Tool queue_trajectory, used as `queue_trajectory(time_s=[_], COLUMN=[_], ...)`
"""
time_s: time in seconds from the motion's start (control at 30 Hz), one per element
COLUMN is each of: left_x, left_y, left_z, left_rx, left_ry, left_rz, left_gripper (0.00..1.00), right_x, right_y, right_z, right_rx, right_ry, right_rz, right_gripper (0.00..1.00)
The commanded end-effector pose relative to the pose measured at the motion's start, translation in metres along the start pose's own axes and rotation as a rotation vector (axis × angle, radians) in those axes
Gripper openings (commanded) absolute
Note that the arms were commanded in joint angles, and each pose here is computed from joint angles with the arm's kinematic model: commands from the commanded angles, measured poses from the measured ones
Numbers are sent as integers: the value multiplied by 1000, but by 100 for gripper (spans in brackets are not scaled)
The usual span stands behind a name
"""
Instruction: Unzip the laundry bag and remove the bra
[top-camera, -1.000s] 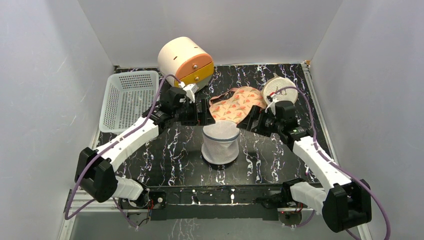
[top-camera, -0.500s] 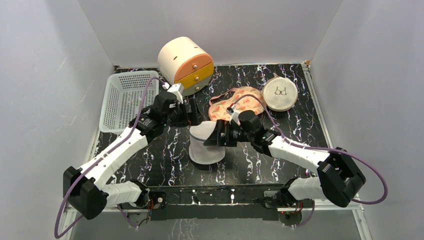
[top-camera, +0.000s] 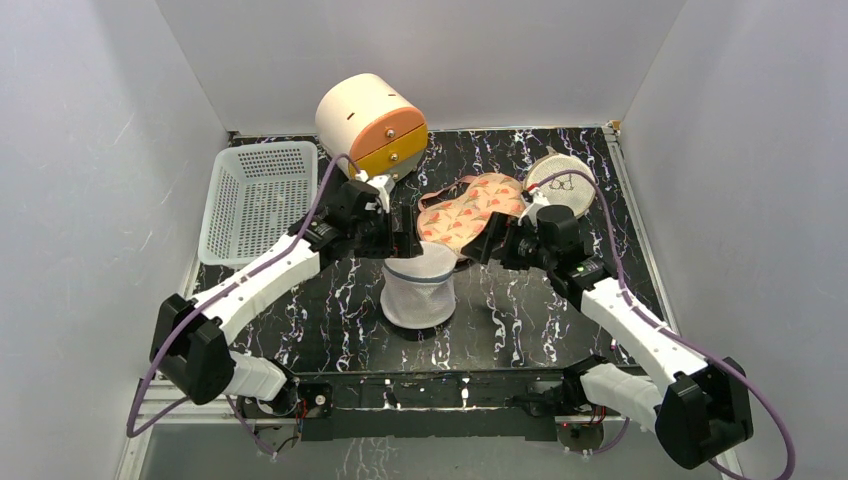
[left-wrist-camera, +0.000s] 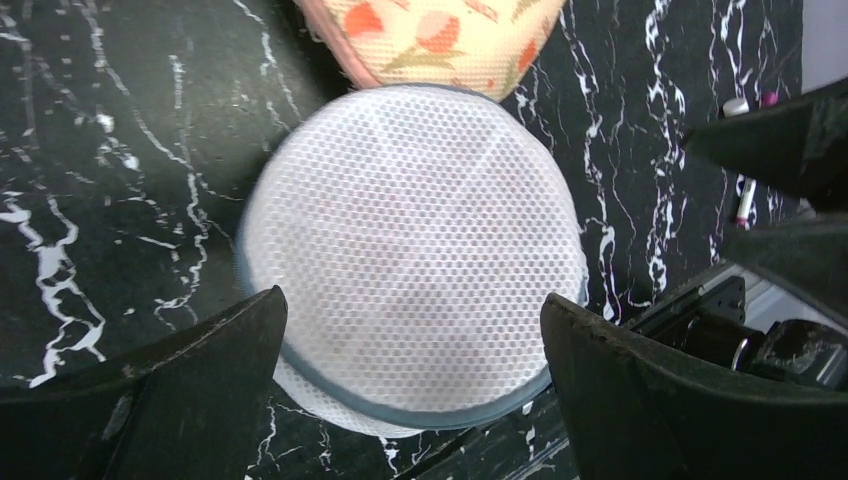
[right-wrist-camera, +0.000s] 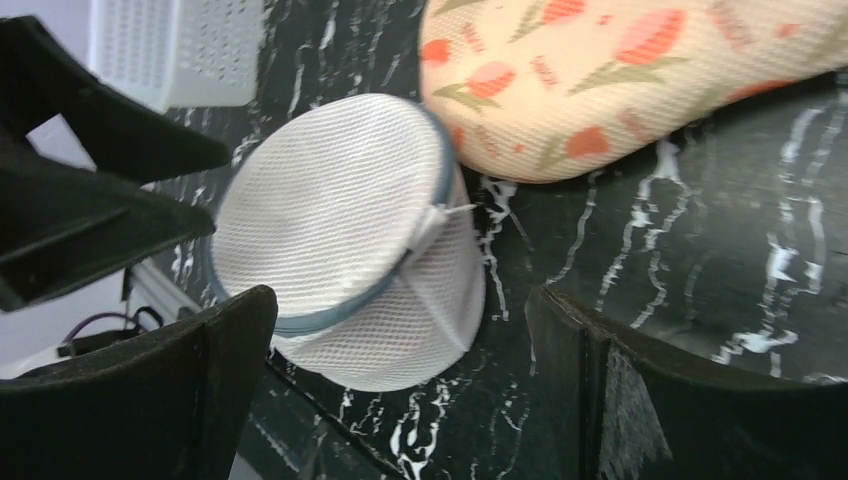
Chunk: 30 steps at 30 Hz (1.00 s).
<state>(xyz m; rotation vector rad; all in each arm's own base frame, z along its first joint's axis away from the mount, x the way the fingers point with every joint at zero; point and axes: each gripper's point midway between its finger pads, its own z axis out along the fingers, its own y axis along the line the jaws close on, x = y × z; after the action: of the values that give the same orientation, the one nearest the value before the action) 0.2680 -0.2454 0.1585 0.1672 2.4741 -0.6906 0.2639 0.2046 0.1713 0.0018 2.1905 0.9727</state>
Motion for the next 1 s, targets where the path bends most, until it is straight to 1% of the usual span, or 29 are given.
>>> queue_trajectory(time_s=[0.0,0.1,0.23,0.33,0.47,0.57,0.77,0.8,0.87,0.97], left_x=[-1,2,7,10,15,23,37,38,36,31], left_y=[-28,-31,-47,-59,-62,-61,-66,-64,-53,-43], left_z=[-5,3,15,28,45,53,63,63,63,53], left_rx=[67,55,86,78,29,27,49,41,-10,-44], left_ry=[31,58,108,147,179,207,259,259,247,227], left_rz=[85,114,168,231,303,313,307,314,338,390], left_gripper=[98,97,96,92,87,83,82,78,66,54], right_x=[-21,-24,-18,-16,-20,-21,-10,-8,-2,8], right_y=[-13,-15,-14,-16,-17,-17,-19,-18,-10,5], right_z=[-15,-16,-12,-12,-16,-19,-17,-15,-10,-6], right_rx=[83,88,67,76,92,96,80,63,-3,-111], right_ry=[-43,-48,-25,-18,-37,-46,-24,-15,14,67], right_rz=[-64,-62,-43,-38,-43,-44,-29,-27,-21,-21], right_gripper=[98,98,98,98,98,98,98,98,97,94])
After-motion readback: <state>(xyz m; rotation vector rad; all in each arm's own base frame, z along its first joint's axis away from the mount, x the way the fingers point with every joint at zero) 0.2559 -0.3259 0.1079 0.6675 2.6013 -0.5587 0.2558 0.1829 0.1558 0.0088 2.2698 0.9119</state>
